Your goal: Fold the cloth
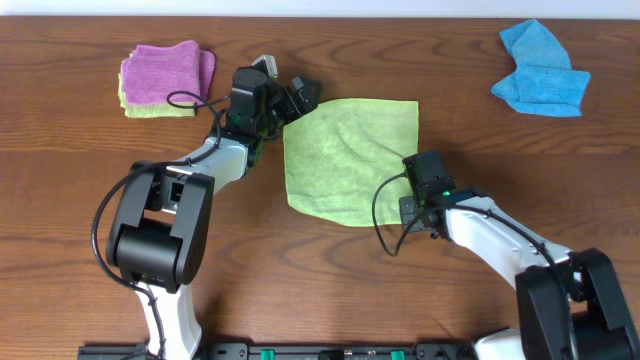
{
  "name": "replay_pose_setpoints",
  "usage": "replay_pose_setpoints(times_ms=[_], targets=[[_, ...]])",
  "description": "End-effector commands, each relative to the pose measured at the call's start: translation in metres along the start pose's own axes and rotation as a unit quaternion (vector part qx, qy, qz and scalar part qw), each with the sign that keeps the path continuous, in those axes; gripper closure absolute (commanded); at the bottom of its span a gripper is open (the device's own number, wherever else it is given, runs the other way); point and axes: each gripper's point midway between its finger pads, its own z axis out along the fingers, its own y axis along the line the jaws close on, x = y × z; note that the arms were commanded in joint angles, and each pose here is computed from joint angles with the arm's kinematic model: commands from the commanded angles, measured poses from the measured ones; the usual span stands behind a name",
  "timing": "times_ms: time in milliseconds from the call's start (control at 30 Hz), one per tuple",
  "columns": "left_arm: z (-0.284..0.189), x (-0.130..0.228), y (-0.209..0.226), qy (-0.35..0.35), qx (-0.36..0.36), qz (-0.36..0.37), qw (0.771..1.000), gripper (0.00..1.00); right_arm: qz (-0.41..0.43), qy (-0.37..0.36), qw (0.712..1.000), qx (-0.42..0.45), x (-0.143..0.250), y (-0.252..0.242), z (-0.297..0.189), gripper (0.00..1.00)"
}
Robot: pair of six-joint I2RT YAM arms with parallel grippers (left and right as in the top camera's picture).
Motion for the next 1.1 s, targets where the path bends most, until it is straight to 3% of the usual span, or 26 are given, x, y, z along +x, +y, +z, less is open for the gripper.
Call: replay_pose_setpoints(times_ms=[0, 300, 467, 600, 667, 800, 1000, 1067], targets=[[0.002, -0.009, -0.004, -0.008, -0.001, 0.013, 1.000, 0.05, -0.007, 0.034, 0.999, -0.042, 0.013, 0.016, 0.010, 0.98], [0.002, -0.002, 0.000, 0.006, -0.006, 0.013, 1.000, 0.05, -0.018, -0.024, 0.999, -0.011, -0.042, 0.009, -0.014, 0.75], [0.002, -0.003, 0.000, 0.006, -0.006, 0.013, 1.000, 0.06, -0.024, -0.048, 0.997, 0.053, -0.075, -0.014, -0.040, 0.74], [0.002, -0.003, 0.000, 0.005, -0.007, 0.017, 1.000, 0.08, -0.016, -0.044, 0.997, 0.056, -0.078, -0.020, -0.043, 0.67], [0.002, -0.003, 0.000, 0.004, -0.007, 0.017, 1.000, 0.09, -0.013, -0.040, 0.997, 0.058, -0.077, -0.024, -0.044, 0.50], [0.002, -0.003, 0.000, 0.004, -0.007, 0.017, 1.000, 0.09, -0.014, -0.030, 0.998, 0.060, -0.074, -0.025, -0.047, 0.28], [0.002, -0.003, 0.000, 0.004, -0.007, 0.017, 1.000, 0.09, -0.014, -0.015, 0.998, 0.054, -0.074, -0.024, -0.057, 0.24], [0.002, -0.003, 0.000, 0.004, -0.007, 0.017, 1.000, 0.09, -0.019, 0.009, 0.999, 0.036, -0.065, -0.019, -0.060, 0.29]])
